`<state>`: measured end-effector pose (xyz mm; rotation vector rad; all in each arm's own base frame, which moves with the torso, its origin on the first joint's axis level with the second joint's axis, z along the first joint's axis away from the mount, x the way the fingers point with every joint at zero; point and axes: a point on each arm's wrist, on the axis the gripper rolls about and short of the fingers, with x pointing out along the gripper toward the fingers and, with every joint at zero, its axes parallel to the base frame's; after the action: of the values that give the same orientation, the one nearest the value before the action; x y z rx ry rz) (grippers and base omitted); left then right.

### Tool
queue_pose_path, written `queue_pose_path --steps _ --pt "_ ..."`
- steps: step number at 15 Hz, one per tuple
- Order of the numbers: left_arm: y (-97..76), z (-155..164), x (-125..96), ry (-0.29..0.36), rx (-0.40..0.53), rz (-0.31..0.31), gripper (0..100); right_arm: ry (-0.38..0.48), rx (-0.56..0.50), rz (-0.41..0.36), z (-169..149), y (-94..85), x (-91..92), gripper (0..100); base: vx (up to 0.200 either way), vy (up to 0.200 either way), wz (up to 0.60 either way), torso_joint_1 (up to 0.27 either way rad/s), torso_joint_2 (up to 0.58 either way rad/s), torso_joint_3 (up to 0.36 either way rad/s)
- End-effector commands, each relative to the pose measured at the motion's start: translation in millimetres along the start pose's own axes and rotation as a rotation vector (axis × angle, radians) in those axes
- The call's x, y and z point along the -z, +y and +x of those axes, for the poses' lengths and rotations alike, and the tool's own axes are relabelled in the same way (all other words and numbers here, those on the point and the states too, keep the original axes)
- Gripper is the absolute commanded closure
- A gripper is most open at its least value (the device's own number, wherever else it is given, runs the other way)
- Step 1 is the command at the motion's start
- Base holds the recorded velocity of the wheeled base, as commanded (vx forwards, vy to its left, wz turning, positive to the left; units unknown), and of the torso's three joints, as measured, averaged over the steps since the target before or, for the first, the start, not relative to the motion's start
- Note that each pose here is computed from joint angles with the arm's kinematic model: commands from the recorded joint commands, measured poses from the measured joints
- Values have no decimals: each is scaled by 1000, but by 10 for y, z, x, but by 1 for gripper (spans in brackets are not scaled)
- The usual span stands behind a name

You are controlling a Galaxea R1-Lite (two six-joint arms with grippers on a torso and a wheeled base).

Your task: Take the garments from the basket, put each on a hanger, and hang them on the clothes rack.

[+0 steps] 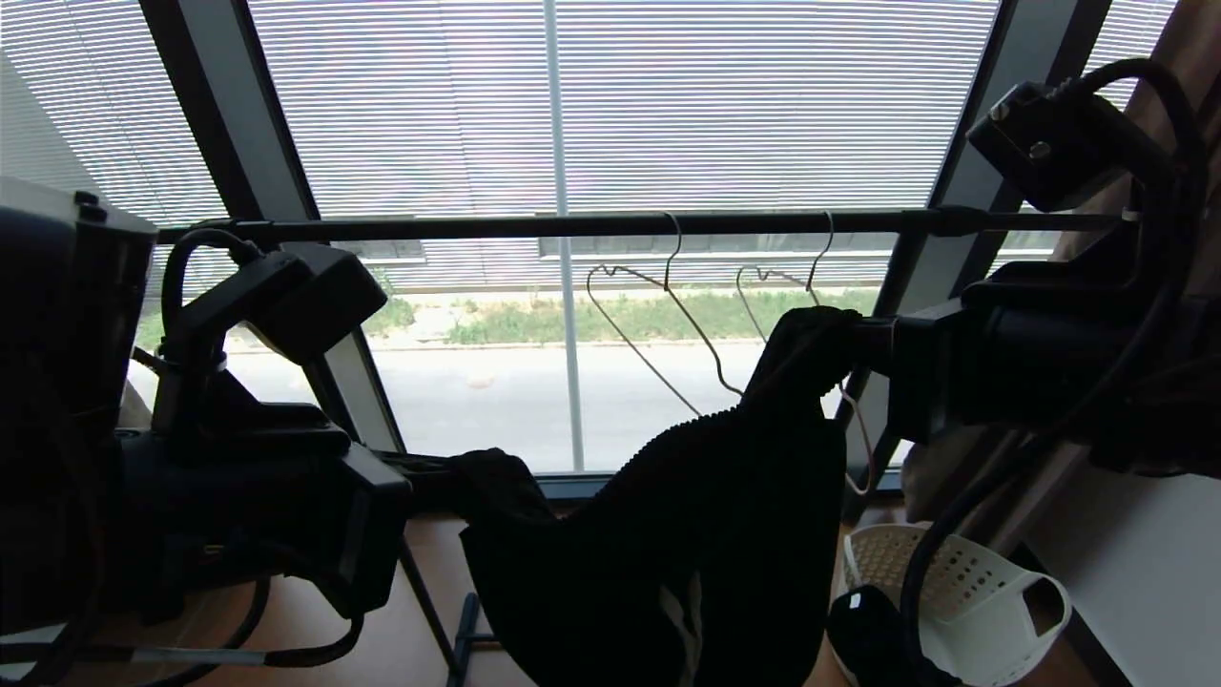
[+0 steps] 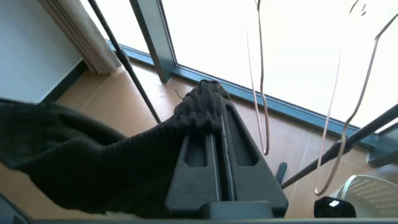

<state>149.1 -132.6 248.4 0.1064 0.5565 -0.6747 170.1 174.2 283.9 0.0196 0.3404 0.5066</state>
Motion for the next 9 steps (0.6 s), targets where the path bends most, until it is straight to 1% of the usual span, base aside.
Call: queue_pose_path --steps 1,3,5,6,7,9 --pt "-55 -145 234 22 37 24 100 16 9 -4 420 137 -101 100 0 0 0 0 0 0" --pt "-51 -69 445 99 39 32 100 12 9 -5 618 220 -157 100 0 0 0 0 0 0" --pt "-127 -4 467 126 88 49 100 12 7 -7 764 273 -181 100 0 0 0 0 0 0" --pt "-180 39 428 116 120 59 100 7 3 -6 801 309 -200 100 0 0 0 0 0 0" --pt "-202 59 416 114 129 64 100 4 3 -5 806 317 -209 100 0 0 0 0 0 0" --pt "-318 128 357 108 170 91 100 -11 -2 -3 841 343 -255 100 0 0 0 0 0 0"
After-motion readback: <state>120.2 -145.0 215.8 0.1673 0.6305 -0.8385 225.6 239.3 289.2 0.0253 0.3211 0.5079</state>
